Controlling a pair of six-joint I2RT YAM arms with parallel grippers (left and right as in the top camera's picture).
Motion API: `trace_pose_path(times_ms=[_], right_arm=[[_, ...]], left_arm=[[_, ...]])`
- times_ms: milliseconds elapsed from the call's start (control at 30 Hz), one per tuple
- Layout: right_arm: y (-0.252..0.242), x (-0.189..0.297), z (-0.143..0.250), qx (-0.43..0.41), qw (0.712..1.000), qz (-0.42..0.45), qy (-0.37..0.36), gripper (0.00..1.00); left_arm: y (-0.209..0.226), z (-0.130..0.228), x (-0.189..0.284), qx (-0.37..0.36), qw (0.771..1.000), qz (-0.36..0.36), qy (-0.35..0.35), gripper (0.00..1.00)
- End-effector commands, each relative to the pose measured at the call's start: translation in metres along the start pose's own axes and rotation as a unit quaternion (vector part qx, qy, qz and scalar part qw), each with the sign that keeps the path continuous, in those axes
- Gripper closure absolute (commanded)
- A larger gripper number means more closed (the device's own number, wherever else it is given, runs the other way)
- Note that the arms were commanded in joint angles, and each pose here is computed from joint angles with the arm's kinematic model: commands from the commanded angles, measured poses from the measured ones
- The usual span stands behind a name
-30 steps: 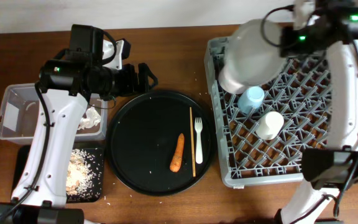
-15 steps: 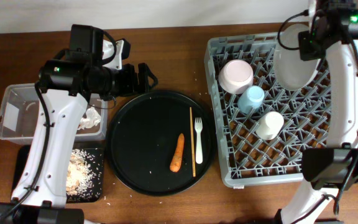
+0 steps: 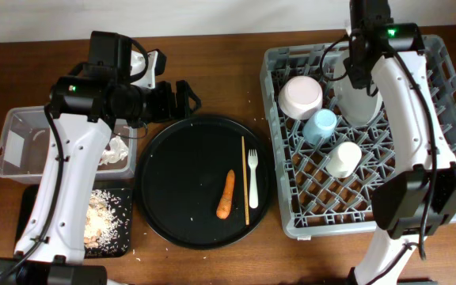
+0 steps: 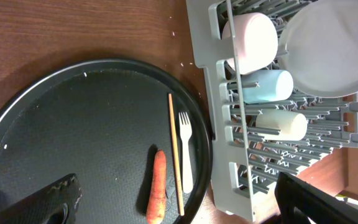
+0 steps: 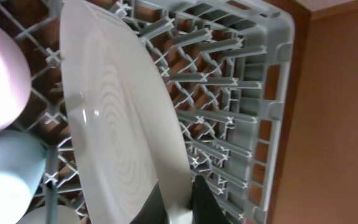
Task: Sort waste into correct bins and load items into the dishwasher rack
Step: 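Stand the light-green plate upright in the rack with the right gripper, then move the right gripper down to the white fork on the tray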
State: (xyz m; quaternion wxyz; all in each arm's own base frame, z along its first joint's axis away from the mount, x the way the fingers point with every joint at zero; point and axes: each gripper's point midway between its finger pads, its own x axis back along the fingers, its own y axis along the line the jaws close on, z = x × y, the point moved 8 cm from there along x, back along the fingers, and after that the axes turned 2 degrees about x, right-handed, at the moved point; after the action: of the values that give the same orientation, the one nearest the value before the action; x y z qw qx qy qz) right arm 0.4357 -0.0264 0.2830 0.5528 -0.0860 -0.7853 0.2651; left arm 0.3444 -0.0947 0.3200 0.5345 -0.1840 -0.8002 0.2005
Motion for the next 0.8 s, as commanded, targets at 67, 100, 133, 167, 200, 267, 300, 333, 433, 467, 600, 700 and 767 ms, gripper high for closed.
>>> trace_pose_path(times_ms=[67, 100, 133, 167, 200, 267, 300, 333, 433, 467, 600, 700, 767], right_arm=[[0.019, -0.009, 0.002, -0.002, 0.998, -0.058, 0.002, 0.82], [0.019, -0.009, 0.002, -0.002, 0.998, -0.059, 0.002, 0.81], [0.020, -0.009, 0.002, -0.002, 0.998, -0.059, 0.002, 0.72], [0.019, -0.009, 0.002, -0.002, 0.998, -0.059, 0.002, 0.60], [0.019, -0.009, 0.001, -0.018, 0.998, -0.056, 0.000, 0.20], [0.011, -0.006, -0.001, -0.058, 0.997, -0.051, -0.008, 0.11], [0.003, 0.004, -0.004, -0.077, 0.996, -0.047, -0.021, 0.11], [-0.003, 0.015, -0.006, -0.087, 0.995, -0.044, -0.034, 0.11], [-0.023, 0.060, -0.008, -0.144, 0.985, -0.051, -0.077, 0.10], [-0.024, 0.081, -0.004, -0.155, 0.980, -0.089, -0.091, 0.10], [0.004, 0.128, 0.015, -0.152, 0.936, -0.305, -0.086, 0.01], [0.030, 0.143, 0.018, -0.140, 0.878, -0.453, -0.069, 0.01], [0.040, 0.147, 0.026, -0.144, 0.868, -0.475, -0.032, 0.31]], left_arm=[[-0.006, -0.001, 0.008, -0.011, 1.000, 0.008, -0.010, 0.01], [-0.006, -0.001, 0.008, -0.011, 1.000, 0.008, -0.010, 0.01], [-0.006, -0.001, 0.008, -0.011, 1.000, 0.008, -0.010, 0.01], [-0.006, -0.001, 0.008, -0.011, 1.000, 0.008, -0.010, 0.01], [-0.006, -0.001, 0.008, -0.011, 1.000, 0.008, -0.010, 0.01], [-0.006, -0.001, 0.008, -0.011, 1.000, 0.008, -0.010, 0.01], [-0.006, -0.001, 0.008, -0.011, 1.000, 0.008, -0.010, 0.01], [-0.006, -0.001, 0.008, -0.011, 1.000, 0.008, -0.010, 0.01], [-0.006, -0.001, 0.008, -0.011, 1.000, 0.009, -0.010, 0.01], [-0.006, -0.001, 0.008, -0.011, 1.000, 0.008, -0.010, 0.01], [-0.006, -0.001, 0.008, -0.011, 1.000, 0.008, -0.010, 0.01], [-0.007, -0.001, 0.008, -0.002, 1.000, 0.013, -0.009, 0.01], [-0.005, -0.003, 0.009, 0.012, 1.000, 0.012, -0.015, 0.01]])
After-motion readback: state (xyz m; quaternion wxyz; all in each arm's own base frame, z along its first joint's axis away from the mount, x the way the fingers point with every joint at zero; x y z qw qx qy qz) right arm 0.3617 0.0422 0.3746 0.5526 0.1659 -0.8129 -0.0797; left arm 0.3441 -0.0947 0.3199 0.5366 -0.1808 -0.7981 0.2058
